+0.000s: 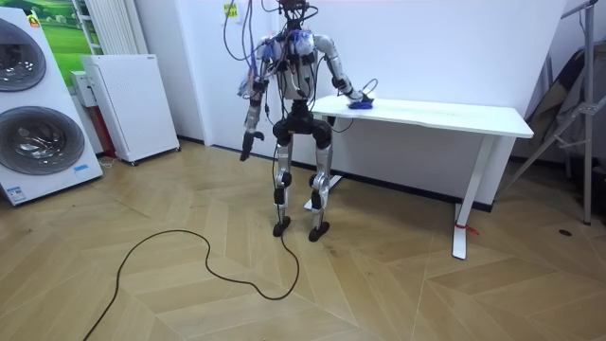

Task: Wipe table

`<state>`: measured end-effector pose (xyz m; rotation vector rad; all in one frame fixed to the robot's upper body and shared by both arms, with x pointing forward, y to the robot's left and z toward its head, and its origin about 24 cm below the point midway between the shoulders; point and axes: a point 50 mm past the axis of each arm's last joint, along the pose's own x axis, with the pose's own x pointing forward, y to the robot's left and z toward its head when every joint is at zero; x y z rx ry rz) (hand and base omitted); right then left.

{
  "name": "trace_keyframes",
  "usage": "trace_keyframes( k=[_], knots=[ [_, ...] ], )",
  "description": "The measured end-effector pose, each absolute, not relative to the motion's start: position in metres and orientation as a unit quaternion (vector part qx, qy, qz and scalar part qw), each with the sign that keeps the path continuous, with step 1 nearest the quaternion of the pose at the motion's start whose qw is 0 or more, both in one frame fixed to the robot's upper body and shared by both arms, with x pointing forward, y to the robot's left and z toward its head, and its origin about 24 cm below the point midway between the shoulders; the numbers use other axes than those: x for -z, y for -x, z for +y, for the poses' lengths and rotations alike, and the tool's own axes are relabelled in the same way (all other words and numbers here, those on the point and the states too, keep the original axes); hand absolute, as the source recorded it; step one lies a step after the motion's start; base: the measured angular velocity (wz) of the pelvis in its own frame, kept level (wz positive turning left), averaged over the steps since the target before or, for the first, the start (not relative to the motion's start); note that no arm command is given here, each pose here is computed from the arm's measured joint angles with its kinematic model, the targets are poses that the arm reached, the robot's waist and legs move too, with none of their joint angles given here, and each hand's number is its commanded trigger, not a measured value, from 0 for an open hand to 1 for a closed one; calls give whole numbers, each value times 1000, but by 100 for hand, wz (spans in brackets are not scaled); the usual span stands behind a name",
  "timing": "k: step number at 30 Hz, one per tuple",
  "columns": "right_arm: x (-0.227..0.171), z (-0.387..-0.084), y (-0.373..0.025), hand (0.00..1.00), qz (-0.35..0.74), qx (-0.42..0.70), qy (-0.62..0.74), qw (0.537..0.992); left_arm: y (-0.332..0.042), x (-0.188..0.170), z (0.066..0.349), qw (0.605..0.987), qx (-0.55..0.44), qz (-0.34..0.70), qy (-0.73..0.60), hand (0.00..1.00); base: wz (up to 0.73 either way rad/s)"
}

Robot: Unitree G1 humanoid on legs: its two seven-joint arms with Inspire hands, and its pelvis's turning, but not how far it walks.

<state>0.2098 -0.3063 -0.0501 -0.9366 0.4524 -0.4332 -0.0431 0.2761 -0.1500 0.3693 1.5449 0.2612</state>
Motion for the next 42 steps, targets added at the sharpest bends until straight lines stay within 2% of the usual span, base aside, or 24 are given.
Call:
trace_keyframes(
  k=[3, 6, 13, 19, 25, 28, 33, 36, 42],
  knots=[
    [54, -339, -178, 100, 256, 263, 438, 821, 53, 145, 286, 685, -141, 696, -164, 0, 14],
    [56, -356, -158, 100, 283, 283, 441, 803, 51, 145, 287, 688, -135, 692, -174, 0, 1],
    [63, -368, -126, 100, 322, 304, 443, 780, 41, 144, 289, 704, -136, 674, -176, 0, -6],
    [60, -367, -131, 100, 317, 296, 460, 775, 41, 146, 284, 706, -127, 676, -170, 0, -3],
    [55, -352, -154, 100, 300, 253, 517, 761, 38, 150, 277, 705, -104, 679, -174, 0, -27],
    [49, -324, -187, 100, 251, 183, 558, 770, 29, 154, 273, 709, -88, 677, -176, 0, -34],
    [23, -257, -269, 100, 138, 64, 592, 792, 1, 159, 262, 723, -38, 662, -192, 0, 14],
    [7, -239, -295, 100, 99, 40, 605, 789, -7, 160, 259, 730, -19, 655, -196, 0, 20],
    [2, -236, -302, 100, 87, 35, 605, 790, 0, 160, 260, 724, -23, 663, -189, 0, 21]
  ],
)
